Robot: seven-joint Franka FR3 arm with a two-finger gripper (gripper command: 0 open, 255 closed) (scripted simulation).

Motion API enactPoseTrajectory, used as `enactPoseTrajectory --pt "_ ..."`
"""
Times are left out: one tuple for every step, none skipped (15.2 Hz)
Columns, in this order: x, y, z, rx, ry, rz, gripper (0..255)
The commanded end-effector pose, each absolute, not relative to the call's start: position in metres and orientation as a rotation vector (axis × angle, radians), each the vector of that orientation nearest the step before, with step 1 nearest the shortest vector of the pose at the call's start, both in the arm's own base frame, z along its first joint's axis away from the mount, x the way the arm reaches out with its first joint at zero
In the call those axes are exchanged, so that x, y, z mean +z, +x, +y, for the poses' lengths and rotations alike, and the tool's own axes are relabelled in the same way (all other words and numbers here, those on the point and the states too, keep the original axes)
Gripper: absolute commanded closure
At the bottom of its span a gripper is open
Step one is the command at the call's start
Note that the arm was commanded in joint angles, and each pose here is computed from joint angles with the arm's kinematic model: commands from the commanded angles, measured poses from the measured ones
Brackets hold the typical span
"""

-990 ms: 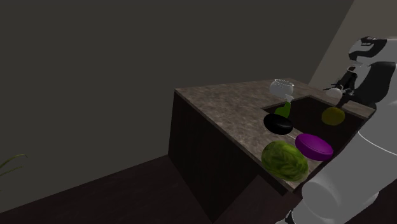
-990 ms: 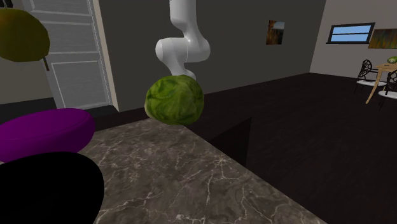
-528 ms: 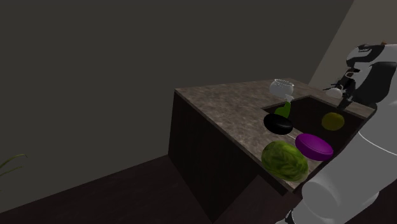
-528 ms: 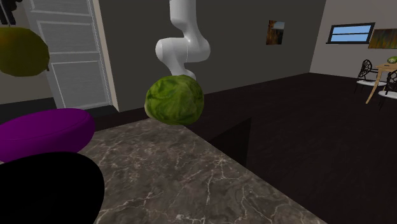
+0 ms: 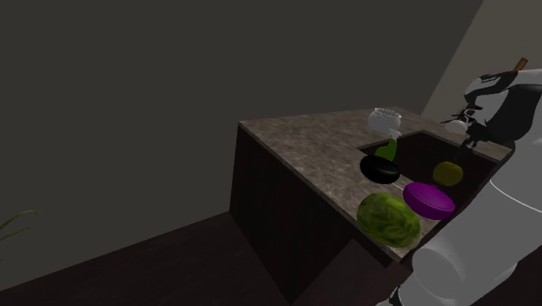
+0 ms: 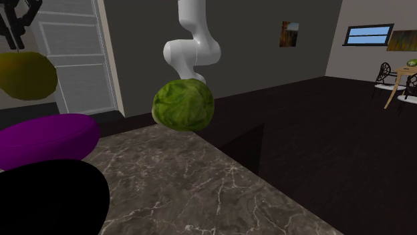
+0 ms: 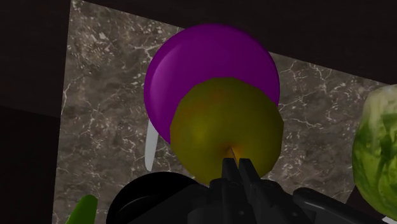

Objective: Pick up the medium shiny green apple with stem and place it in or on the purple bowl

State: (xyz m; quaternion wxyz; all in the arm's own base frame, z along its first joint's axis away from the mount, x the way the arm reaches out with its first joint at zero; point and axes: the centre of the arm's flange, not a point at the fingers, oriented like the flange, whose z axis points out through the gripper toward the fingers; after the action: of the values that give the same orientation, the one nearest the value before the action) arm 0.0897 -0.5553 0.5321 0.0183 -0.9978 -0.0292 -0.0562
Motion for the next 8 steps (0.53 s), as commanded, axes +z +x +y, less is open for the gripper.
enactPoseTrajectory --pt "0.522 0.088 -0.554 -0.175 -3.099 -0.091 255" --pt "0.517 0.088 -0.554 -0.175 -3.099 -0.091 255" --pt "0.512 0.088 -0.554 -0.175 -3.099 -0.091 255" --pt "0.506 0.088 -0.554 -0.175 -3.099 -0.091 255" --pt "0.501 0.088 -0.554 -0.175 -3.099 -0.091 255" --pt "0.496 0.088 -0.554 -0.175 -3.099 -0.091 255" --pt "0.491 0.088 -0.554 -0.175 -3.099 -0.091 255" --pt "0.485 0.088 -0.554 -0.175 -3.099 -0.091 255"
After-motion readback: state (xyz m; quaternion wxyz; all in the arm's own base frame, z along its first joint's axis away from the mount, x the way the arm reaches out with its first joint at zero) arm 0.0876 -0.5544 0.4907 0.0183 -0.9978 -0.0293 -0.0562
